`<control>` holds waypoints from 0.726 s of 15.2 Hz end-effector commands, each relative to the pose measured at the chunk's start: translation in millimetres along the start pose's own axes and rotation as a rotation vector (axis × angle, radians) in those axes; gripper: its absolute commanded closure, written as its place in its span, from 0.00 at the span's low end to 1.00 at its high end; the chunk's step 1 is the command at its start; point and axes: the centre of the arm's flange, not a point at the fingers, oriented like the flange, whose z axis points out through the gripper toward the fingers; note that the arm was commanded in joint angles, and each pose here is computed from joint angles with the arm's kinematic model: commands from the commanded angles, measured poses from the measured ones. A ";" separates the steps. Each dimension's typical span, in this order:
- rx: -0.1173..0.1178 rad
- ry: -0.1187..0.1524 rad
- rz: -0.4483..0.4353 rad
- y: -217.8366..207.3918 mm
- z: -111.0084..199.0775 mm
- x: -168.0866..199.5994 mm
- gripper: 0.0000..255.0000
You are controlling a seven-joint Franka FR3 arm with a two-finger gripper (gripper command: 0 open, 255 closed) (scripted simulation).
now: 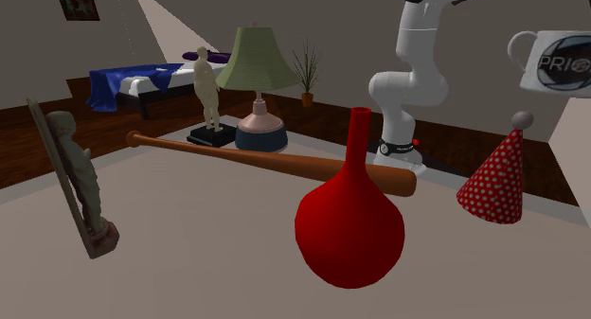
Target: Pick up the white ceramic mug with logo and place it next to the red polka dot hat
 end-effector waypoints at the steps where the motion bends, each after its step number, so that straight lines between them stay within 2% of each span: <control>1: 0.000 0.000 0.002 -17.1 -0.6 -20.8 1.00; 3: 0.000 0.000 0.002 -37.7 -2.8 -45.8 1.00; 11: 0.000 0.000 0.002 -39.6 39.4 -47.7 1.00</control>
